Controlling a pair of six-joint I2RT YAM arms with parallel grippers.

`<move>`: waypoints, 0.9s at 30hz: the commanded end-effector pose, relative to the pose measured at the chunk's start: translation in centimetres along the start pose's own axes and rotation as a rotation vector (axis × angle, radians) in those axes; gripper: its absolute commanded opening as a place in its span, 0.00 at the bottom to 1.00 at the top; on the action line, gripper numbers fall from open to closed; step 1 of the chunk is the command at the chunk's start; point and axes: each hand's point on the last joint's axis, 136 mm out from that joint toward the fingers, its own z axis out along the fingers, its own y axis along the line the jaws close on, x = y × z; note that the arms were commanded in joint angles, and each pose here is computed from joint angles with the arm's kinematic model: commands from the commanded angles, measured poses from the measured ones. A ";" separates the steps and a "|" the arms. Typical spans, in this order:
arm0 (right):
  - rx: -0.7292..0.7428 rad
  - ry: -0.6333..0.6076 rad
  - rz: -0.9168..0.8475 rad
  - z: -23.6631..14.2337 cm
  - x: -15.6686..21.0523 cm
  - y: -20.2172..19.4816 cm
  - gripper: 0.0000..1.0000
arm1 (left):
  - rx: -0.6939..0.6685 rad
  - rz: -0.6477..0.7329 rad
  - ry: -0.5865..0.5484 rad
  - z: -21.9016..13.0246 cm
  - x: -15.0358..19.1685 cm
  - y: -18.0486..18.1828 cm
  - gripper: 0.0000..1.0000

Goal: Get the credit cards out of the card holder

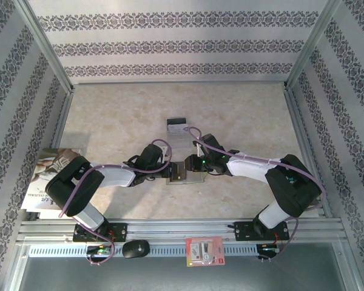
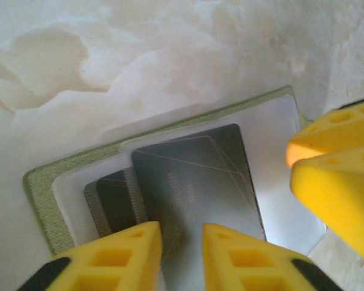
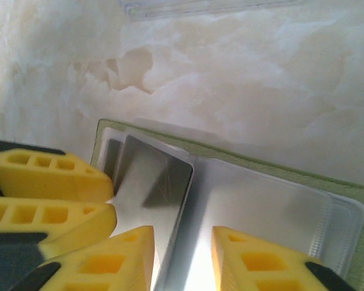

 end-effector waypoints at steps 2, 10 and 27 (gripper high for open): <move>-0.013 0.005 0.002 -0.3 0.3 0.3 0.34 | -0.088 0.040 0.051 -1.2 2.0 1.5 0.39; -0.025 -0.030 -0.007 -0.8 -0.4 0.7 0.34 | -0.087 0.163 -0.090 -2.8 0.3 -0.4 0.43; -0.001 -0.061 -0.030 -1.9 -0.3 -0.1 0.34 | -0.207 0.208 -0.082 -1.3 0.5 -0.6 0.56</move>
